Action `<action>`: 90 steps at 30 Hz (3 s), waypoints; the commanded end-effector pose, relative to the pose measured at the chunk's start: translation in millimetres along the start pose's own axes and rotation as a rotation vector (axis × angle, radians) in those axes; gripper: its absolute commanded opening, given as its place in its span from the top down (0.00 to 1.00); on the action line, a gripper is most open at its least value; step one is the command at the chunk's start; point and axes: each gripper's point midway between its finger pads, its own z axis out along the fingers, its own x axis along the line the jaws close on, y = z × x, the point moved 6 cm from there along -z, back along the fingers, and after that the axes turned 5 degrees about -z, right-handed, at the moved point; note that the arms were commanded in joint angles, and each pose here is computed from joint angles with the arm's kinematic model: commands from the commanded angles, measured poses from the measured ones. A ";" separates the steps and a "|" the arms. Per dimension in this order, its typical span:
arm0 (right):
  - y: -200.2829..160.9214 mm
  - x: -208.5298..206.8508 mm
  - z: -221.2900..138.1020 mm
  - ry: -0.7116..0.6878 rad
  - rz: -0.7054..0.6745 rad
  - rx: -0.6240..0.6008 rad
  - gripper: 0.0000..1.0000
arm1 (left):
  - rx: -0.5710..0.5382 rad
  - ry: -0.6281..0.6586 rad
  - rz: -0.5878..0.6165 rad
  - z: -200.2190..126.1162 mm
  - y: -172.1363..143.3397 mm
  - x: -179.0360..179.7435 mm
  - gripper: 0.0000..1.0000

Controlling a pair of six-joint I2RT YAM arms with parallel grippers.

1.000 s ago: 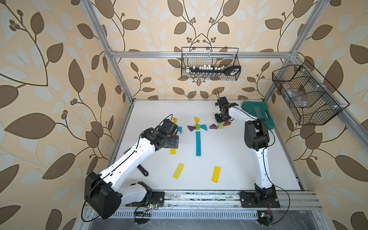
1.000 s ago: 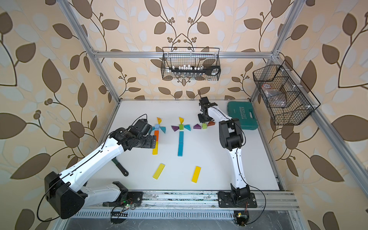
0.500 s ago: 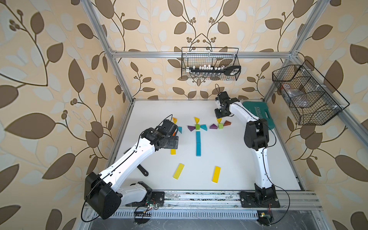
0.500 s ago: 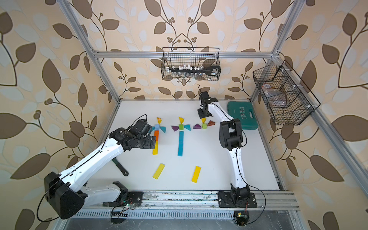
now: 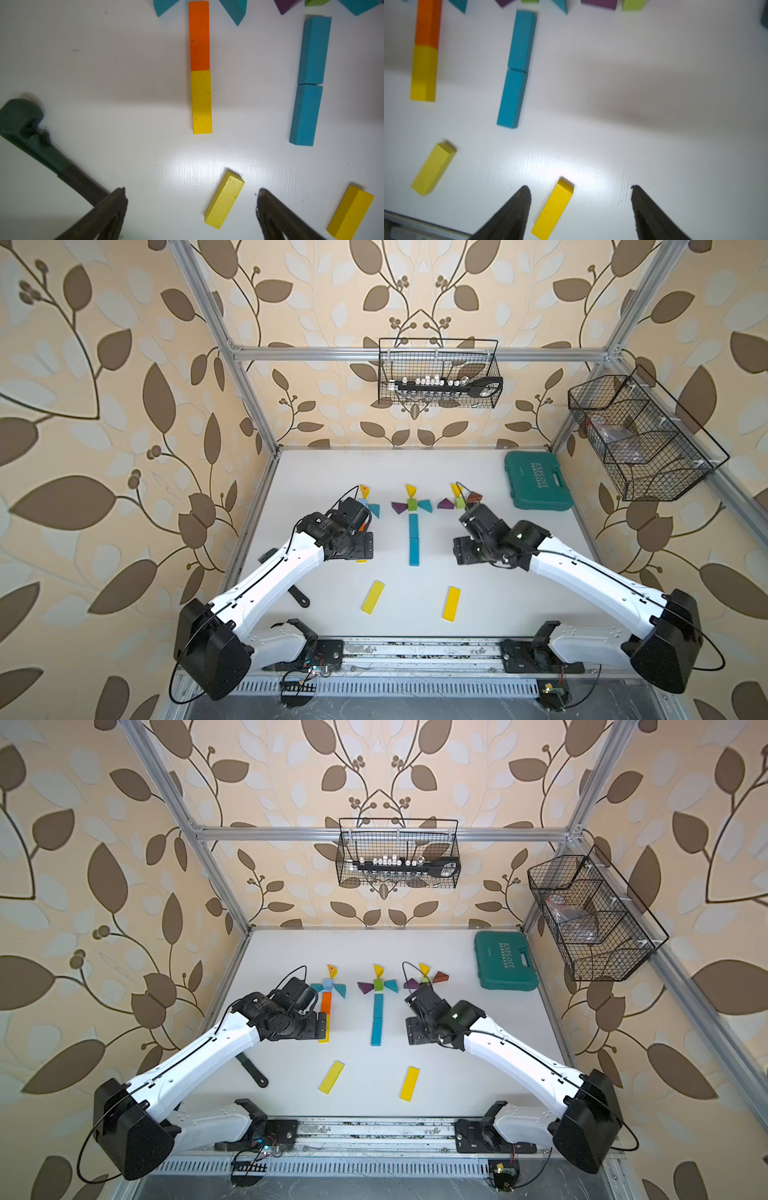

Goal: Assemble a small pinwheel with building blocks
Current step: Pick up the building block from the center of the board, then assemble the building block at the center of the board.

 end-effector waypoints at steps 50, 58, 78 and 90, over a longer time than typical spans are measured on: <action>72.8 -61.7 103.4 0.174 -0.009 0.170 1.00 | 0.086 0.080 -0.083 0.7 -30.3 14.9 0.01; 94.2 -61.4 126.4 0.164 0.016 0.188 1.00 | 0.106 0.096 -0.104 5.3 -36.0 12.8 0.01; 125.2 -90.0 163.6 -0.034 0.016 0.195 1.00 | 0.184 0.151 0.014 23.6 -63.3 -7.7 0.01; 132.2 -91.2 176.8 -0.055 0.035 0.205 0.95 | 0.237 0.169 0.061 38.4 -74.2 -16.3 0.01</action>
